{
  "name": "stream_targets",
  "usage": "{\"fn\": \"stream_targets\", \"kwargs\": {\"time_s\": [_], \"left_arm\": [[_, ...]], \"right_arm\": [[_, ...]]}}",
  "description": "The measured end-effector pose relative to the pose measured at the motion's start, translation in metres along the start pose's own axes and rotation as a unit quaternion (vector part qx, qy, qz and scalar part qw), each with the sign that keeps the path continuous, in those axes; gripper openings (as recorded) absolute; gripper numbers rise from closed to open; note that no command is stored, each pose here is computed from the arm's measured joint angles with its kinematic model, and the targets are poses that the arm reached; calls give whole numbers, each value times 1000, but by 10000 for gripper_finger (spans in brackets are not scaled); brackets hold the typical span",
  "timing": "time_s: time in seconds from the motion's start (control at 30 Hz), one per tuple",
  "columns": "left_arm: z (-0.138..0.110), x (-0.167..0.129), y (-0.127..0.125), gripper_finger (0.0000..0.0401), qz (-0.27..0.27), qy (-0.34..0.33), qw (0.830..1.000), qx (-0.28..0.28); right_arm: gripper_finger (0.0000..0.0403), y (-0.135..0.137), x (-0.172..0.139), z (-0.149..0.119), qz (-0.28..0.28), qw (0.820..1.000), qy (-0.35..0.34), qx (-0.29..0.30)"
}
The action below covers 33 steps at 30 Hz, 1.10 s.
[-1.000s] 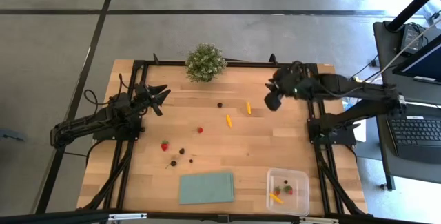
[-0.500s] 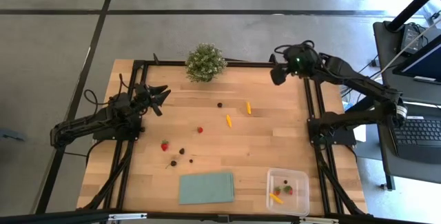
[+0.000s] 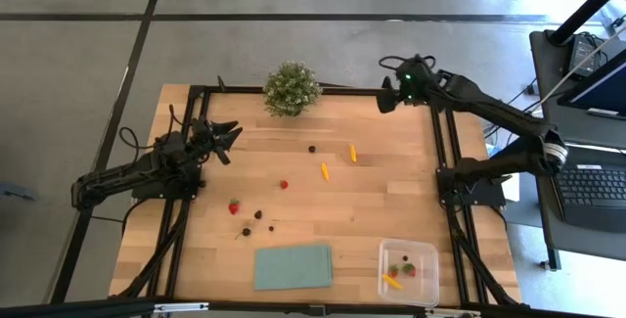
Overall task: Pick and placing Produce into tupperware
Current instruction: Put the blackberry into the transparent bin
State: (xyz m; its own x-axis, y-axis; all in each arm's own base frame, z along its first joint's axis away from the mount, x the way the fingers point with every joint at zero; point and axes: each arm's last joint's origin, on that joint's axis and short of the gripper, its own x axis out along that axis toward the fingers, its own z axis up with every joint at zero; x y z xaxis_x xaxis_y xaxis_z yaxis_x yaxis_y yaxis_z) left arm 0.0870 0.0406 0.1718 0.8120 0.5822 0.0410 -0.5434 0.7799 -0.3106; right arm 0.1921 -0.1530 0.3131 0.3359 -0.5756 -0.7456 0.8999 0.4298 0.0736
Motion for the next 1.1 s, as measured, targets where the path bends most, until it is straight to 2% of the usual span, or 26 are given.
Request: {"fn": "stream_targets", "kwargs": {"time_s": [0.23,0.43,0.53,0.87,1.1], "left_arm": [[0,0,0,143,0,0,1000,0],[0,0,0,143,4,-1,1000,0],[0,0,0,143,4,-1,1000,0],[1,0,1,143,23,-9,1000,0],[1,0,1,143,23,-9,1000,0]], "right_arm": [[311,-24,56,6,-36,995,85,24],[311,-56,93,10,-18,982,165,85],[311,-68,104,18,-28,974,207,90],[311,-69,138,56,-32,956,285,68],[311,-79,153,55,-39,947,307,82]]}}
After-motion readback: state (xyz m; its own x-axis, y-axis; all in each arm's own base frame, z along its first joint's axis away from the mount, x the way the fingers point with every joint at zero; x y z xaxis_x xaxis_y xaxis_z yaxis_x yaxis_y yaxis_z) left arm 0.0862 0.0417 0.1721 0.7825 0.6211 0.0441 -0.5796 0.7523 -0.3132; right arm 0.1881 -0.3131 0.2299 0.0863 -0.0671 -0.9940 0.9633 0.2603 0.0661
